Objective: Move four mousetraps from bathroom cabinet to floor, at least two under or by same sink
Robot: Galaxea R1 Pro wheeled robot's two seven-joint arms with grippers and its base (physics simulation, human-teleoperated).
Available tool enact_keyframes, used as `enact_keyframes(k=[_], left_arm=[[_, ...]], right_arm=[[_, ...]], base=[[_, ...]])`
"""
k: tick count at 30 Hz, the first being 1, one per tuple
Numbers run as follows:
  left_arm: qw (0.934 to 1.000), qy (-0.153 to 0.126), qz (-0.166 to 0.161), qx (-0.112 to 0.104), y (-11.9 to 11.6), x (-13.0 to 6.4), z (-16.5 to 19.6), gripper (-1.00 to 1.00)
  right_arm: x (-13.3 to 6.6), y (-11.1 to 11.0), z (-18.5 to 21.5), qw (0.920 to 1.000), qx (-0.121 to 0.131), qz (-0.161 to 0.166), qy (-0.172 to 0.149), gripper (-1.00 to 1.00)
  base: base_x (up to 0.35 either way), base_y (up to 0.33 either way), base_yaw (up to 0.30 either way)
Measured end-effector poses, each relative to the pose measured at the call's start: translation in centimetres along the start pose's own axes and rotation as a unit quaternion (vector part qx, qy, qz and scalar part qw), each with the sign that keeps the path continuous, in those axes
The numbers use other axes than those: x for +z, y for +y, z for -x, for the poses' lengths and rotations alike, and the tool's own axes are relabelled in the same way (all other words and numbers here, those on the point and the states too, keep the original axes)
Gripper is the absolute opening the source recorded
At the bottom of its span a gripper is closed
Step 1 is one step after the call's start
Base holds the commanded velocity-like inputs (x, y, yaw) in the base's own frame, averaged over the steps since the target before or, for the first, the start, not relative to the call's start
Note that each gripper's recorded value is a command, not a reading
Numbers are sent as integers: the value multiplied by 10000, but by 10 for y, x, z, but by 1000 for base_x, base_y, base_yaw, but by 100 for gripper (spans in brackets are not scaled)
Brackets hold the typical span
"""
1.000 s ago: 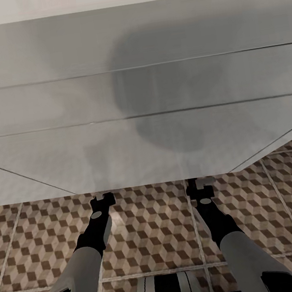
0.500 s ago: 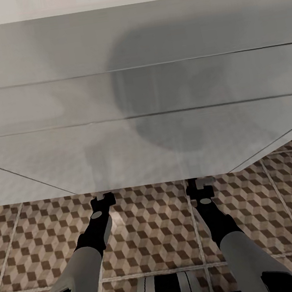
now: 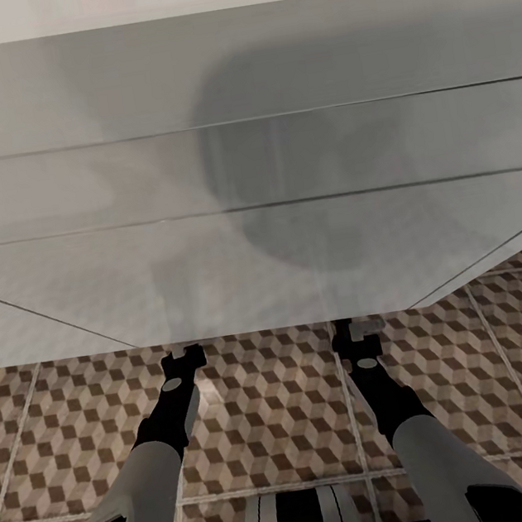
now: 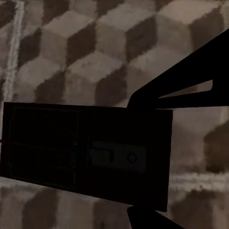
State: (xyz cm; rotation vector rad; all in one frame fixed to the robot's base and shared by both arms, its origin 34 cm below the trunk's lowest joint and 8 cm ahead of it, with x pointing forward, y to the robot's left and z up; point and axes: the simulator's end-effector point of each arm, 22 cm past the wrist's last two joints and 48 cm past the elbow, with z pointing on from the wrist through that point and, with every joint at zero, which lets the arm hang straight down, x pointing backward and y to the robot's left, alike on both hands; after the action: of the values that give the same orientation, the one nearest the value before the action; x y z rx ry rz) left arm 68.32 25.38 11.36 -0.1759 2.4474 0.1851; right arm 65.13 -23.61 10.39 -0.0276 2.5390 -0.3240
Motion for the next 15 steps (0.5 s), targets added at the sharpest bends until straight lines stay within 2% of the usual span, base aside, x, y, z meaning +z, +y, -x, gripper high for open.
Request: enact_keyframes(k=[4,10,13,15], left_arm=[[10000,4,-19,-1,-1,0,0,-100],[10000,14,-52,-1,-3,0,-1,-100],[10000,19,-61,-5,-3,0,-1,-100],[10000,25,-65,-6,-3,0,-1,-100]], right_arm=[[0,0,6,9999,32,-1,-162,-100],[0,1,5,9999,63,21,-155,-100],[0,7,-8,10000,30,87,-18,-100],[0,17,-27,9996,-33,190,191,-100]], base=[[0,0,0],[0,0,0],[0,0,0],[0,0,0]])
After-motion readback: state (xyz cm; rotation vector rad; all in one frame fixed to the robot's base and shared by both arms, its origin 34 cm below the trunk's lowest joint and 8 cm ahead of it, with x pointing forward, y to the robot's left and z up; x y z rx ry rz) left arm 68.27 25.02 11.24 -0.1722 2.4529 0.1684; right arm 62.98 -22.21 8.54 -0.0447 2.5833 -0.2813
